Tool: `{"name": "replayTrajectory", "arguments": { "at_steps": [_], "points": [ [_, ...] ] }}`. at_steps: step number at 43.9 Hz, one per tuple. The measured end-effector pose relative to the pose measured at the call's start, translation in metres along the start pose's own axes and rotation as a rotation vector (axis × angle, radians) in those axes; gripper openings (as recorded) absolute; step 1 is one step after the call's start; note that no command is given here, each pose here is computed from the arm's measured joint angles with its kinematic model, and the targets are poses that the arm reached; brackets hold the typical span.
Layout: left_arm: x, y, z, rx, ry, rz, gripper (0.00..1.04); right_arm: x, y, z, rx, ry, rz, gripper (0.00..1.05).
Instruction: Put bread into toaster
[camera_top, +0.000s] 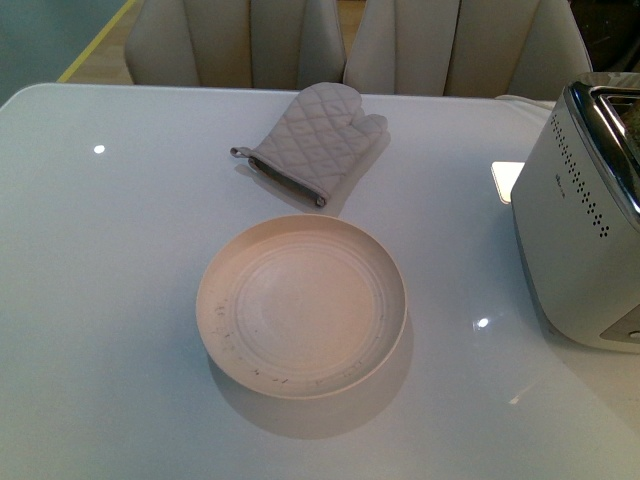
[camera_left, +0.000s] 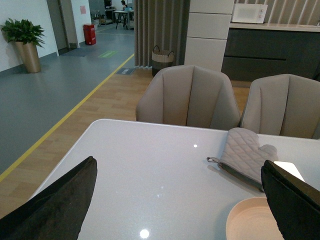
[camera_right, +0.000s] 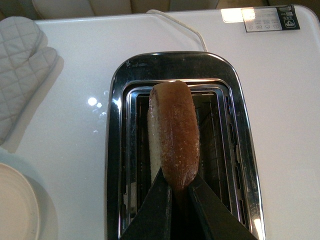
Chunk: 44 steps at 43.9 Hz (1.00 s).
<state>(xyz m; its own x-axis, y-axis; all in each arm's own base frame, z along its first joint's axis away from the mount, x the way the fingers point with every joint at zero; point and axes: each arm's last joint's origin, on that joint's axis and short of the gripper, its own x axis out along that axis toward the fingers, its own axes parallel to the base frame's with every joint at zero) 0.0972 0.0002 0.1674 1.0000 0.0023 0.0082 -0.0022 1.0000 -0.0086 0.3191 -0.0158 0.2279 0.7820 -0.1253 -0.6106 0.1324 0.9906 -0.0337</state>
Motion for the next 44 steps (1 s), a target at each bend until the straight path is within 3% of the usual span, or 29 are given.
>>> {"name": "replayTrajectory", "arguments": {
  "at_steps": [7,17,24,31,33,39,44],
  "points": [
    [0.0,0.0,0.0,0.0,0.0,0.0,0.98,0.011,0.002,-0.01,0.0,0.048,0.018,0.03],
    [0.0,0.0,0.0,0.0,0.0,0.0,0.98,0.019,-0.001,-0.03,0.034,0.074,0.027,0.46],
    [0.0,0.0,0.0,0.0,0.0,0.0,0.98,-0.014,-0.011,-0.014,0.066,-0.099,0.023,0.67],
    [0.0,0.0,0.0,0.0,0.0,0.0,0.98,-0.082,-0.022,0.005,0.087,-0.358,0.005,0.89],
    [0.0,0.0,0.0,0.0,0.0,0.0,0.98,-0.096,-0.024,0.005,0.074,-0.44,0.04,0.86],
    [0.0,0.0,0.0,0.0,0.0,0.0,0.98,-0.122,-0.022,-0.016,0.013,-0.704,0.136,0.64],
    [0.0,0.0,0.0,0.0,0.0,0.0,0.98,-0.108,-0.017,-0.059,0.001,-0.643,0.138,0.39]
  ]
}}
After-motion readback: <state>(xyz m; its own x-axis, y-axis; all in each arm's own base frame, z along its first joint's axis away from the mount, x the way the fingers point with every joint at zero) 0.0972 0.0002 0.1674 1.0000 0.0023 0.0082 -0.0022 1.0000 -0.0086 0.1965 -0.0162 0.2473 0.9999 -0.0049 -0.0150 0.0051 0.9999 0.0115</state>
